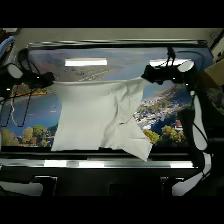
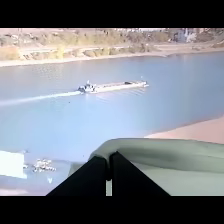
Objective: Fold the clothes and pants, and hang the long-sleeved shirts on hangers.
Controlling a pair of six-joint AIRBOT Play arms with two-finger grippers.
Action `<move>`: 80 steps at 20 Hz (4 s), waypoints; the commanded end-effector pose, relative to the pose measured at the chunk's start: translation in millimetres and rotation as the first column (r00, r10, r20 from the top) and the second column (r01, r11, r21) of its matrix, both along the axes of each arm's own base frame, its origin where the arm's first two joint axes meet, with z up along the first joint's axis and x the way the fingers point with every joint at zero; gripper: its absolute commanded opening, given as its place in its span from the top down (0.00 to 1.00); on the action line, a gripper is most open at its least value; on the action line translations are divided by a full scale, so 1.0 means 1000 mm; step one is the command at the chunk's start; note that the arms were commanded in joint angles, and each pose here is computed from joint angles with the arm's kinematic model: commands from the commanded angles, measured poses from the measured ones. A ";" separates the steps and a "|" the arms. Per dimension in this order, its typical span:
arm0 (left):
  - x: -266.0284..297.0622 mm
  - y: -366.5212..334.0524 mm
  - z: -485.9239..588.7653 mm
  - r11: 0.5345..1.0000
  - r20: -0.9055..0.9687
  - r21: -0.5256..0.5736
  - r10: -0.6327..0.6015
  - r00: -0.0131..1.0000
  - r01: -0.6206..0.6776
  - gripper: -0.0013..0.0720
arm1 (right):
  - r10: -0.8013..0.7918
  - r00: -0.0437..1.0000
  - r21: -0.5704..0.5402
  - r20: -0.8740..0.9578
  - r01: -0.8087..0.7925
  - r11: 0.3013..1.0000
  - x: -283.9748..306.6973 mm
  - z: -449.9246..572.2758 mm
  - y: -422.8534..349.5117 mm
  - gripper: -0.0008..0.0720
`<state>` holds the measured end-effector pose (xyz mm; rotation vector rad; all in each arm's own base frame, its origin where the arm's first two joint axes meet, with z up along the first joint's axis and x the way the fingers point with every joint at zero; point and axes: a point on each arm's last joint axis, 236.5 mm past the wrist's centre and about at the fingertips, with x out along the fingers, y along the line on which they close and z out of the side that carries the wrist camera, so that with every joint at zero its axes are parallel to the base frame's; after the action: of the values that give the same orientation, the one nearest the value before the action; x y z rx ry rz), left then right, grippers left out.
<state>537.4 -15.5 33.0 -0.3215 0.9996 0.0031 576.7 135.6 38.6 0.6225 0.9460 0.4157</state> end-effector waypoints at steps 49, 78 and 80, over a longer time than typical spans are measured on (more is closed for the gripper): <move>-0.298 0.015 -0.088 0.864 -0.439 -0.463 -0.029 0.898 -0.199 0.00 | 0.208 0.867 0.076 -0.454 -0.194 0.978 -0.338 -0.152 -0.038 0.49; -0.280 0.009 -0.150 0.881 -0.462 -0.413 0.015 0.887 -0.230 0.96 | 0.215 0.898 0.233 -0.384 -0.131 0.964 -0.325 -0.124 -0.012 0.94; -0.272 0.008 -0.140 0.873 -0.437 -0.432 0.016 0.899 -0.225 0.96 | 0.222 0.923 0.238 -0.316 -0.149 0.960 -0.317 -0.107 -0.009 0.94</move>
<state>256.1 -4.1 -113.2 -0.8544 1.4365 -0.0458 254.6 122.5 -84.6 0.8223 1.3616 0.5549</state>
